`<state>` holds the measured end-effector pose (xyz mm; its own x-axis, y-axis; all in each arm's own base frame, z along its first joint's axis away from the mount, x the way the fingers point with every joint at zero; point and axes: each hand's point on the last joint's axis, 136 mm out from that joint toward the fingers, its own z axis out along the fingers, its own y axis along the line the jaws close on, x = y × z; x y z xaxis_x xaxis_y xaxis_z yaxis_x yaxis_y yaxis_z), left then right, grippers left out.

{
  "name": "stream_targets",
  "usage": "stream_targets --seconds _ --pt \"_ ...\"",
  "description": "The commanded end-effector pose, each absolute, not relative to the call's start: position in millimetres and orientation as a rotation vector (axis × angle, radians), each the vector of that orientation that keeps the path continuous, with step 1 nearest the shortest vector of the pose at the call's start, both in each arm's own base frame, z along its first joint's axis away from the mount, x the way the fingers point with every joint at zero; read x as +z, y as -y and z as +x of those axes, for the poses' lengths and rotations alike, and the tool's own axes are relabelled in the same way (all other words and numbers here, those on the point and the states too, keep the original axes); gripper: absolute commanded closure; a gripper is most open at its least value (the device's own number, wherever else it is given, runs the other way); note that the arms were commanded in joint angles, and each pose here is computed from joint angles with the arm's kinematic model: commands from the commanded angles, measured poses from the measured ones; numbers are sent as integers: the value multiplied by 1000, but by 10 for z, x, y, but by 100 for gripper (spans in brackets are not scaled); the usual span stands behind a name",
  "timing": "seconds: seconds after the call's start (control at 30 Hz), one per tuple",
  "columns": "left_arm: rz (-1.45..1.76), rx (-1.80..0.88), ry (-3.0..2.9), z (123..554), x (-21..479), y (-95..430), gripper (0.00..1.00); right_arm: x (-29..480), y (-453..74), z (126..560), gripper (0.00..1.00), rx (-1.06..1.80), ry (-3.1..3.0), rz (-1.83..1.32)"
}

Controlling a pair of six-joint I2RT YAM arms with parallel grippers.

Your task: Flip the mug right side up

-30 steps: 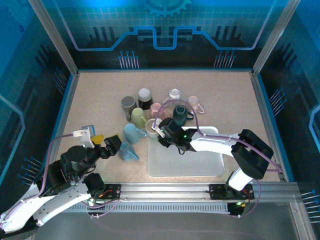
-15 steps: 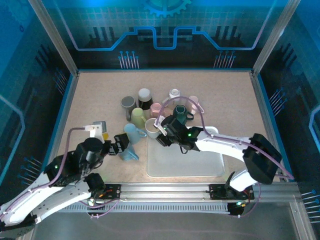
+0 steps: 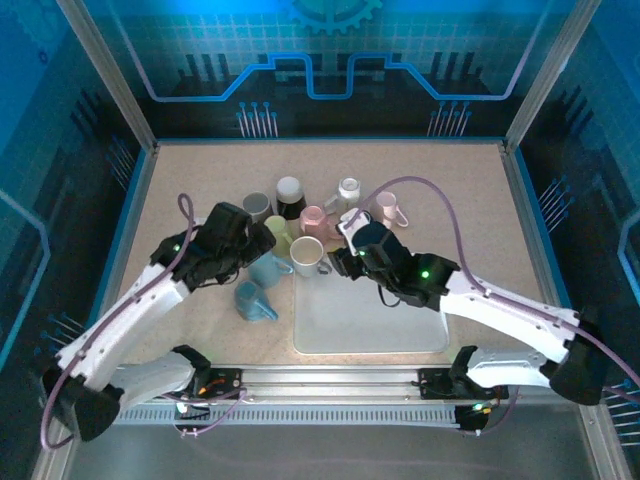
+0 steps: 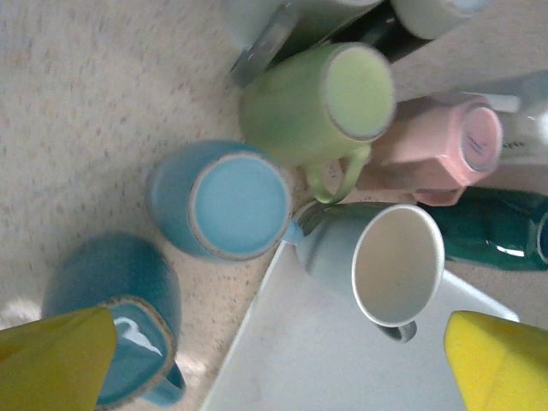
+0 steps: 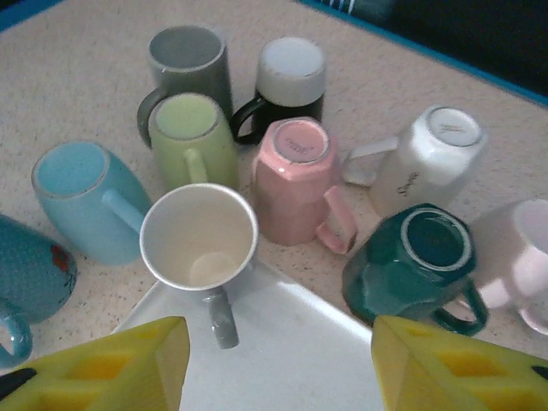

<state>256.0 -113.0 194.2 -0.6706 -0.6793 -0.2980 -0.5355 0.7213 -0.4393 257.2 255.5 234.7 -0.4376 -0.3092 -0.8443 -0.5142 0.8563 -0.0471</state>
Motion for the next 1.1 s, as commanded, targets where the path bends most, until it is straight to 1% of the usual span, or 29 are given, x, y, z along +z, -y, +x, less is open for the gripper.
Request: stream_targets --seconds 0.0,0.07,0.17,0.2,0.3,0.63,0.87,1.07 --pt "-1275 -438 -2520 2417 1877 1146 1 2365 -2408 2566 42 256 -2049 -499" --pt "-1372 -429 -2490 2444 1835 1143 1 2373 -2381 2550 43 256 -2037 -496" --pt "-1522 -388 -2434 2456 1751 1076 9 2388 -2321 2547 44 251 -2023 -466" --pt "-1570 -363 -2422 2452 1719 1048 12 2306 -2285 2529 44 242 -2034 -465" --pt "-1627 -337 -2416 2508 1644 1035 16 2265 -2244 2496 45 256 -2029 -454" --pt "-1685 -302 -2414 2770 1453 1020 14 2316 -2189 2425 45 286 -1994 -465" --pt "-1699 -341 -2434 2960 1309 1076 20 2309 -2197 2420 44 288 -1987 -477" --pt "-1718 -315 -2455 2979 1204 1073 18 2306 -2205 2417 44 289 -1985 -486"
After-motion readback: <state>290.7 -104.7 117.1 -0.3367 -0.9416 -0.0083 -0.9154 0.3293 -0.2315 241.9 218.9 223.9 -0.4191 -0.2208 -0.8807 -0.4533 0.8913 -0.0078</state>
